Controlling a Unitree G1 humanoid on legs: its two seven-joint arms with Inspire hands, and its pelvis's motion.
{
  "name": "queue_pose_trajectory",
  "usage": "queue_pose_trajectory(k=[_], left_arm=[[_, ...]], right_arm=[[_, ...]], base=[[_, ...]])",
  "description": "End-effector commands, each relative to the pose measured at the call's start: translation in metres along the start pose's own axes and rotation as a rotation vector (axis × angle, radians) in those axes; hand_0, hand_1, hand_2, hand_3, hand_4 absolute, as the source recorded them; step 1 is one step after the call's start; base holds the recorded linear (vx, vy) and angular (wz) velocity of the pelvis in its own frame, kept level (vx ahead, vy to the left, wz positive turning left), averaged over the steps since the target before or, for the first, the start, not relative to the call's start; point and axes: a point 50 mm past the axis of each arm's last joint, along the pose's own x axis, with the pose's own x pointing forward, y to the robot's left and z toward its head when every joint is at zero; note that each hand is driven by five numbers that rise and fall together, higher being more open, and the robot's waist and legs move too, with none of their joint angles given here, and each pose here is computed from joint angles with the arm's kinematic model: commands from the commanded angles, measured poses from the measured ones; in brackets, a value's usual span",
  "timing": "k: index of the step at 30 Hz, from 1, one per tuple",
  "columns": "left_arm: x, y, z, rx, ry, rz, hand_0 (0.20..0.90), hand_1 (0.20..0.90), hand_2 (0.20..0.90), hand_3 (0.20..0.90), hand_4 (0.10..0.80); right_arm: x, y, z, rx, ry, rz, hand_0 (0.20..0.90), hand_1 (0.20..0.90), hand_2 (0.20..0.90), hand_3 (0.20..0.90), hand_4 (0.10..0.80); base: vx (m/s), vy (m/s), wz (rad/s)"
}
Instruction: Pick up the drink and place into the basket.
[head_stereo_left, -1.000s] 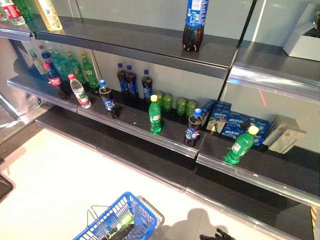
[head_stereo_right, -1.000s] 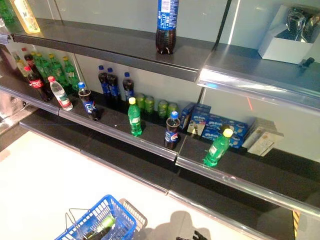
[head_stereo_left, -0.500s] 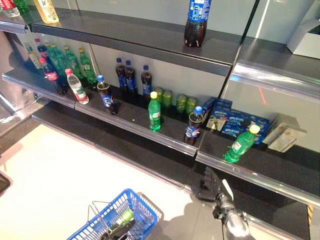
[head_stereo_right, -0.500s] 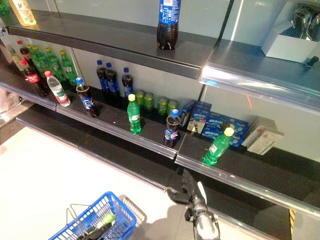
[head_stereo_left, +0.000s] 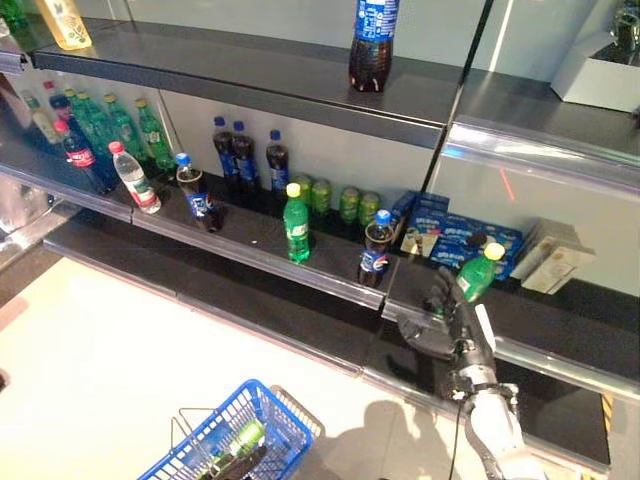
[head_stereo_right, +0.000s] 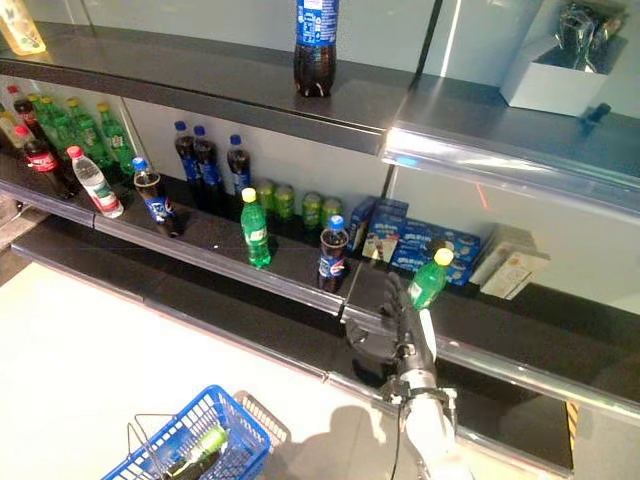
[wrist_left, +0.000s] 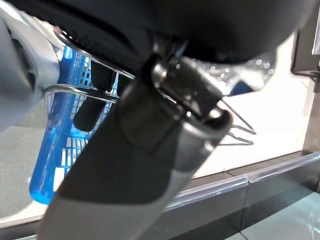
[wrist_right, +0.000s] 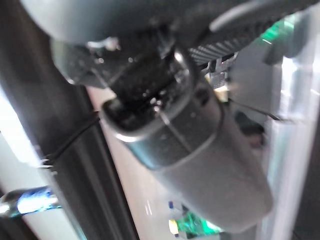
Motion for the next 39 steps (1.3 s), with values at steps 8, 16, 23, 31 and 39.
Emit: queue_pose_trajectory(k=[8, 16, 23, 31, 39], left_arm=[[0.001, -0.009, 0.023, 0.032, -0.147, -0.097, 0.300, 0.300, 0.300, 0.200, 0.100], [0.002, -0.007, 0.022, 0.026, -0.139, -0.087, 0.300, 0.300, 0.300, 0.200, 0.100], [0.001, -0.004, 0.020, 0.030, -0.127, -0.070, 0.300, 0.300, 0.300, 0.200, 0.100], [0.003, -0.018, 0.031, 0.050, -0.155, -0.112, 0.300, 0.300, 0.300, 0.200, 0.100], [0.004, -0.047, 0.050, 0.057, -0.207, -0.199, 0.300, 0.300, 0.300, 0.200, 0.100]], right_arm=[[0.010, -0.030, 0.098, -0.129, -0.584, -0.260, 0.900, 0.900, 0.900, 0.900, 0.800], [0.011, -0.049, 0.091, -0.085, -0.497, -0.405, 0.900, 0.900, 0.900, 0.900, 0.800], [0.011, -0.051, 0.082, -0.042, -0.441, -0.443, 0.900, 0.900, 0.900, 0.900, 0.800], [0.029, -0.048, 0.084, 0.063, -0.438, -0.529, 0.900, 0.900, 0.900, 0.900, 0.800], [0.049, -0.058, 0.098, 0.109, -0.509, -0.632, 0.900, 0.900, 0.900, 0.900, 0.800]], base=[[0.000, 0.002, -0.01], [0.009, 0.000, -0.04], [0.058, -0.010, -0.05], [0.025, -0.050, -0.02], [-0.085, -0.035, 0.00]])
